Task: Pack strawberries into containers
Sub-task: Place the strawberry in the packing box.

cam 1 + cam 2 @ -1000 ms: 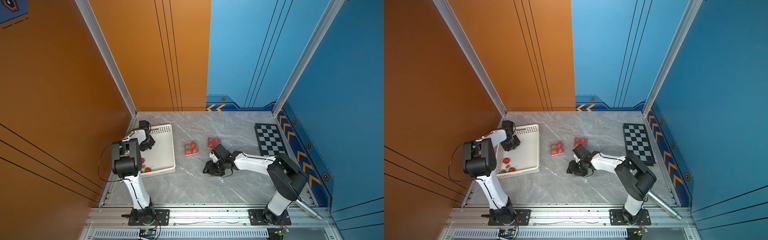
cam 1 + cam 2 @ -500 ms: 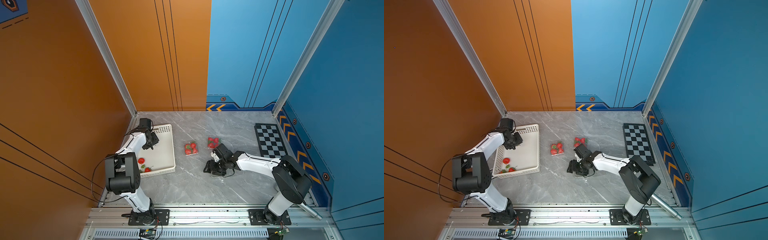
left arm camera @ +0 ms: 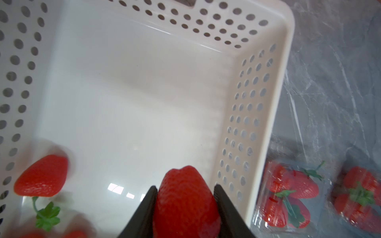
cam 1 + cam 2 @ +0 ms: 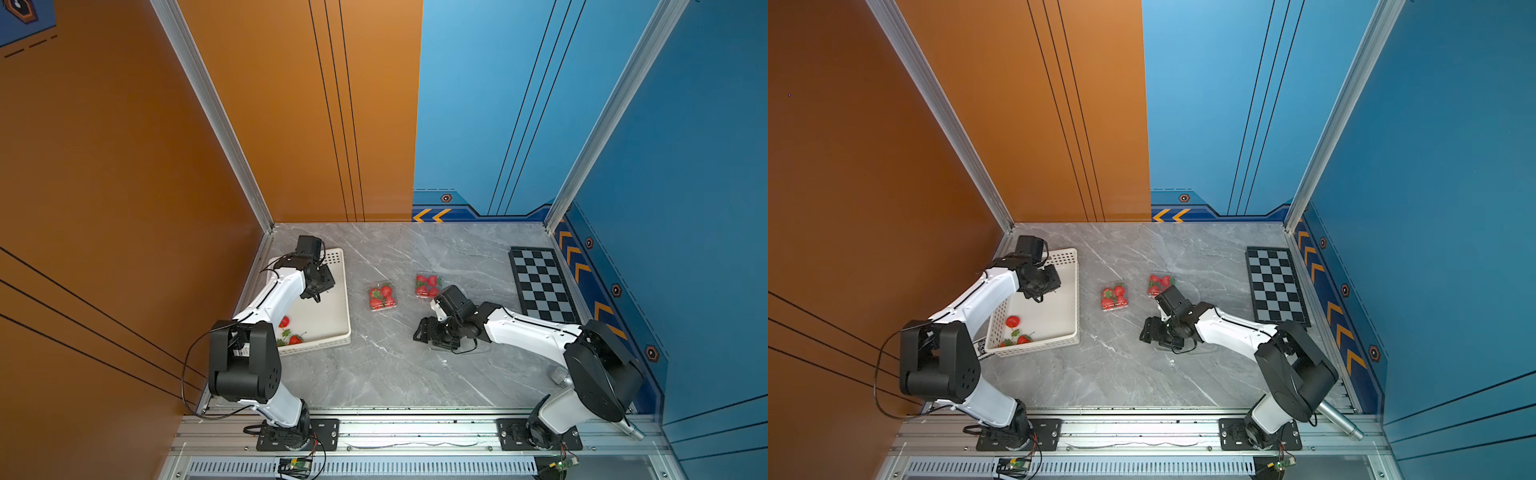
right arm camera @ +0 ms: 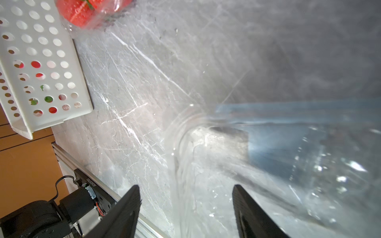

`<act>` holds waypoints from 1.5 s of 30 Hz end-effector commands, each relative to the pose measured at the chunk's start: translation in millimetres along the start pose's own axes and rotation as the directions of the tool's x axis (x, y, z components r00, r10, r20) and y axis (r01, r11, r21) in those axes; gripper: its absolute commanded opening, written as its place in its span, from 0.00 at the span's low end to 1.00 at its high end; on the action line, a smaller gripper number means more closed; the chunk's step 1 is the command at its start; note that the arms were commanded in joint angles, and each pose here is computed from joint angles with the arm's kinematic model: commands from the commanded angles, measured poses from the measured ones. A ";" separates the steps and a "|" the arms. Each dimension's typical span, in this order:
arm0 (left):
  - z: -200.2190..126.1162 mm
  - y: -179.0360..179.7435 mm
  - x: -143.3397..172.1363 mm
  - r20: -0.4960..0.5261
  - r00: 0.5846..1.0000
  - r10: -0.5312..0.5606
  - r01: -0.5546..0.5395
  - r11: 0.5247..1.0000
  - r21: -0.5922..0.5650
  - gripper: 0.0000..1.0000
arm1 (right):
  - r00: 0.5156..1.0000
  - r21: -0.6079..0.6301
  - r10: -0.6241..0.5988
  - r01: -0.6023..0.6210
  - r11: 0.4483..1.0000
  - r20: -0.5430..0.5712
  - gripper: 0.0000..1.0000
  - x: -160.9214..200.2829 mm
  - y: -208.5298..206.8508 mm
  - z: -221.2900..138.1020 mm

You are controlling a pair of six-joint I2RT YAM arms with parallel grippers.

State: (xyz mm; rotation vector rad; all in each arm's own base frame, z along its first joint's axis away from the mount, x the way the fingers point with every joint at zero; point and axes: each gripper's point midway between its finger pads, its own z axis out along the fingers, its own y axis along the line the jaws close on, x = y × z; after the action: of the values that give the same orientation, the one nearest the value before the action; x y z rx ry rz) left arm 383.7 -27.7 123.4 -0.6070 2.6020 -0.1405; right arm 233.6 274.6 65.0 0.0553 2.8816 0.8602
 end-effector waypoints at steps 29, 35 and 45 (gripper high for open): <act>-66.6 -179.6 110.5 -0.001 0.933 0.360 -0.353 0.916 0.193 0.25 | 0.944 -0.041 0.269 -0.266 0.963 0.192 0.77 -9.2 -98.3 -85.2; -84.4 -229.1 149.6 -0.001 0.886 0.463 -0.445 0.852 0.277 0.25 | 0.918 -0.016 0.335 -0.340 0.940 0.214 0.77 -12.5 -130.3 -98.1; -106.5 -281.2 235.7 -0.027 0.786 0.617 -0.557 0.727 0.402 0.25 | 0.876 -0.026 0.406 -0.414 0.910 0.260 0.76 -30.1 -164.8 -120.5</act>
State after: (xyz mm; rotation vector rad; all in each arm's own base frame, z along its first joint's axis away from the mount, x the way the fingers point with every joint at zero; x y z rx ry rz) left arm 276.9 -368.3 180.9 0.3356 2.6334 -0.4520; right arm 252.5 68.9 77.9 0.7923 2.6235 0.7822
